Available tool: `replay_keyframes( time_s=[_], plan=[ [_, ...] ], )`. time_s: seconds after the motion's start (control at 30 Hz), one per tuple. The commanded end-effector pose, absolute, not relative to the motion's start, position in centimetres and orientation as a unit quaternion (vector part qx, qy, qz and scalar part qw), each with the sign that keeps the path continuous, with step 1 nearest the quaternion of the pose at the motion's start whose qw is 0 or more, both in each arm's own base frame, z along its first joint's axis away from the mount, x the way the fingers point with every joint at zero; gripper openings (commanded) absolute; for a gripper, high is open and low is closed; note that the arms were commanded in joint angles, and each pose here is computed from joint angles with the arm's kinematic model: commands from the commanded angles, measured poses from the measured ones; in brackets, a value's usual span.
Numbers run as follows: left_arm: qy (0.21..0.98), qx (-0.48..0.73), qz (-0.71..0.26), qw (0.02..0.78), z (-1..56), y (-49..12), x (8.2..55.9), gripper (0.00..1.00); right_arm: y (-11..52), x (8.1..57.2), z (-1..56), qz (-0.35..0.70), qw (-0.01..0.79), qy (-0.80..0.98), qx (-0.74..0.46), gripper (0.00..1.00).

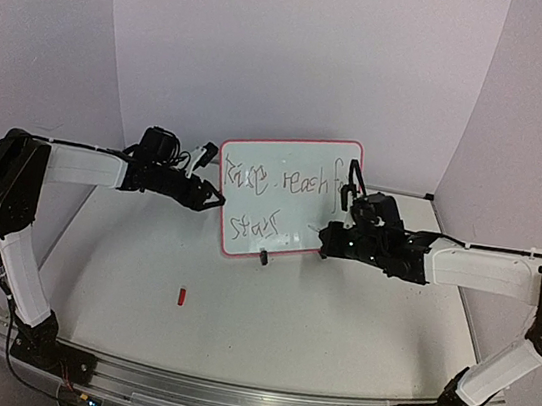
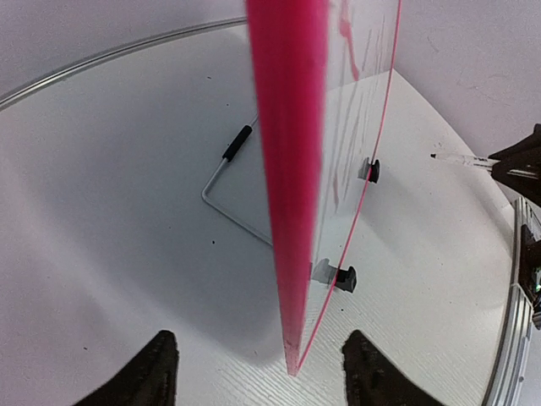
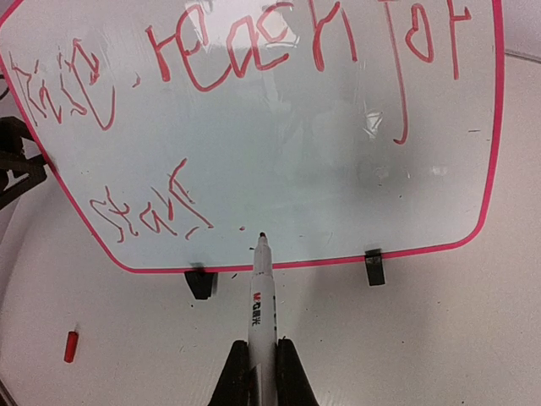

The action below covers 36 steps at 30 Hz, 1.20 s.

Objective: Write a sentence on the whiteboard
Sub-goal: Place the whiteboard at the center of the board, then move the pen cap to the center of the board.

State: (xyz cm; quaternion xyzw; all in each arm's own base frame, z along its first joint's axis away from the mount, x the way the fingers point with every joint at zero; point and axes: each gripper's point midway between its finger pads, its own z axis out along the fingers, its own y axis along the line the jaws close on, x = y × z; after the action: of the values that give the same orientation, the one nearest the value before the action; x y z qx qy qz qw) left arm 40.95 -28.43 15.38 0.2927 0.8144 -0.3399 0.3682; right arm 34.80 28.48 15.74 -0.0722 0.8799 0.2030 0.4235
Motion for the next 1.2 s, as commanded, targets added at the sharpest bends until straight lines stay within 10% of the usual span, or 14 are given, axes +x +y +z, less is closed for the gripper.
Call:
replay_keyframes(
  time_s=[0.0,0.37,1.17],
  plan=[
    [0.803,0.288,-0.329,0.405,18.0,-27.6,40.6,0.76,28.0,35.0,18.2,0.209,0.451,0.865,-0.064,0.00],
    [0.825,0.169,-0.276,0.463,18.4,-22.0,37.3,0.87,27.8,34.2,22.7,0.243,0.483,0.838,-0.068,0.00],
    [0.951,-0.035,-0.298,0.080,4.7,-22.2,21.1,0.72,28.0,33.6,20.0,0.252,0.448,0.856,-0.058,0.00]
  ],
)
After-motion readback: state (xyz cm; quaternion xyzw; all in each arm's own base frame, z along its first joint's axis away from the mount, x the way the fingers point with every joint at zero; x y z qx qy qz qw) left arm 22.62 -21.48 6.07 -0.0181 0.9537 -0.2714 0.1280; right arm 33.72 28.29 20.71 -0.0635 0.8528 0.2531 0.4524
